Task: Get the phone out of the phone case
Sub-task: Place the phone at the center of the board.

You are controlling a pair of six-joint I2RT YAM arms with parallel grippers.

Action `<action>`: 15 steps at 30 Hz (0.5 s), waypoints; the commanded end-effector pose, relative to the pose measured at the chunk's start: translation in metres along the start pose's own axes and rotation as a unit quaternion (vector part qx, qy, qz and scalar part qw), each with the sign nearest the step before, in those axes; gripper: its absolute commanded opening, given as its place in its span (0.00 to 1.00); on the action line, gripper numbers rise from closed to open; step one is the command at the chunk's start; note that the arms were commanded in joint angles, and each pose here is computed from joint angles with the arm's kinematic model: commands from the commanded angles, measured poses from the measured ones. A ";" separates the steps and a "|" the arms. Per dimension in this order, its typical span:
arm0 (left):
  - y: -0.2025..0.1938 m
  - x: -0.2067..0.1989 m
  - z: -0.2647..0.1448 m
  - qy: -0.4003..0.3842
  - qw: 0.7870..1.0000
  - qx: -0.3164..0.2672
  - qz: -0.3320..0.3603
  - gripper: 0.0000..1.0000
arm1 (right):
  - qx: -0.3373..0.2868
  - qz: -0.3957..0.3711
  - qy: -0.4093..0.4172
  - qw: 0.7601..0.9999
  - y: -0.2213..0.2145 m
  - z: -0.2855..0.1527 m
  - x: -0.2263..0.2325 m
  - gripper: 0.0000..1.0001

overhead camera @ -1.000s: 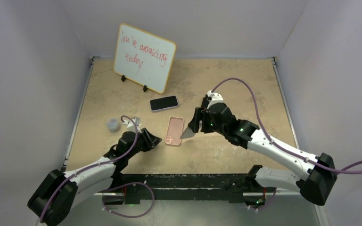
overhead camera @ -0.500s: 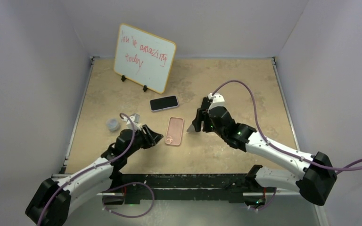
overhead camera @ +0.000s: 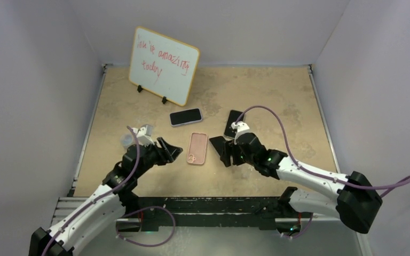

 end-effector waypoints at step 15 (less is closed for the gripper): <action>0.079 -0.046 -0.078 0.024 0.981 -0.156 0.113 0.62 | 0.109 -0.031 -0.037 0.993 -0.049 0.031 0.018 0.00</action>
Point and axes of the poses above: each gripper's point midway between its finger pads, its own z axis out along the fingers, its own x axis along the line the jaws close on, y = z × x, the point moved 5 cm from there along -z, back along the fingers, and after that the axes turned 8 degrees about -z, right-handed, at the moved point
